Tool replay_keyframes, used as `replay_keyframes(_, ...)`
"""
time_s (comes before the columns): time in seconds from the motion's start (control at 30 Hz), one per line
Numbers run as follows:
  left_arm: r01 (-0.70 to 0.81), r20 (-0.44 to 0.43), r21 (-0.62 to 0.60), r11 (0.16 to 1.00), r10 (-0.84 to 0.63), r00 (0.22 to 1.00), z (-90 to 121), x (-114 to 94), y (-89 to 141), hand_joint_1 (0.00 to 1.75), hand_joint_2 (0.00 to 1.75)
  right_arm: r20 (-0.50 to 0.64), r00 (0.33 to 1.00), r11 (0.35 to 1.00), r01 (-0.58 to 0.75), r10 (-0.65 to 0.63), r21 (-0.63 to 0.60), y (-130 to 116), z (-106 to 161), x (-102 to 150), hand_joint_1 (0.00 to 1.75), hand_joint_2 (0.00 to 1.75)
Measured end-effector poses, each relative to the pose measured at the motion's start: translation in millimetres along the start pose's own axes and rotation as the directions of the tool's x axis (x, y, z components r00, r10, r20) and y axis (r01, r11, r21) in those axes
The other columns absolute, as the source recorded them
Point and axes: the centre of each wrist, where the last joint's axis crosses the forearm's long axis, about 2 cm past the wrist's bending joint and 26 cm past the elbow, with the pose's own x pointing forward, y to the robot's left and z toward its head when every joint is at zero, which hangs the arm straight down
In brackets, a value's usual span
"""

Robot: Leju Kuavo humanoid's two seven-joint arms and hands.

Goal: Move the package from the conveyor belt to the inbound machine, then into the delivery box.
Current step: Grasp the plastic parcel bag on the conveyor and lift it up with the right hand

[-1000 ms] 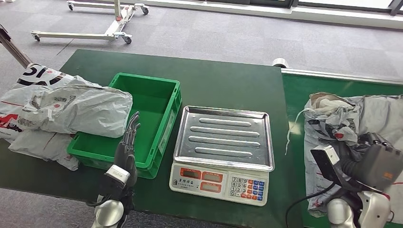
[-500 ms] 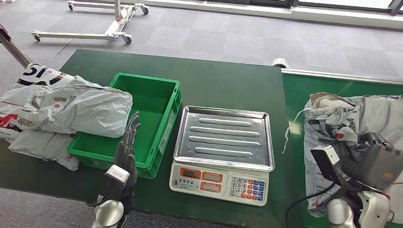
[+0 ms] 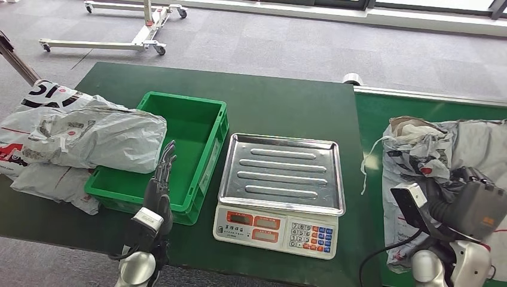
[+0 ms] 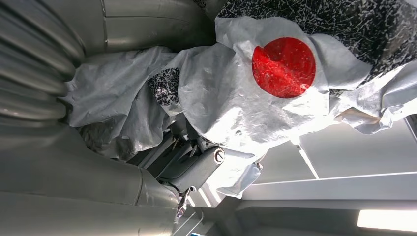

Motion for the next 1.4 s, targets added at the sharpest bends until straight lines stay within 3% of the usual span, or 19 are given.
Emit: replay_keyframes(1.4, 0.000, 0.000, 0.000, 1.000, 0.000, 1.000, 0.0, 0.0, 0.0, 0.00, 0.00, 0.001, 1.000, 1.000, 0.002, -0.002, 0.001, 0.0, -0.1, 0.0, 1.75, 1.75)
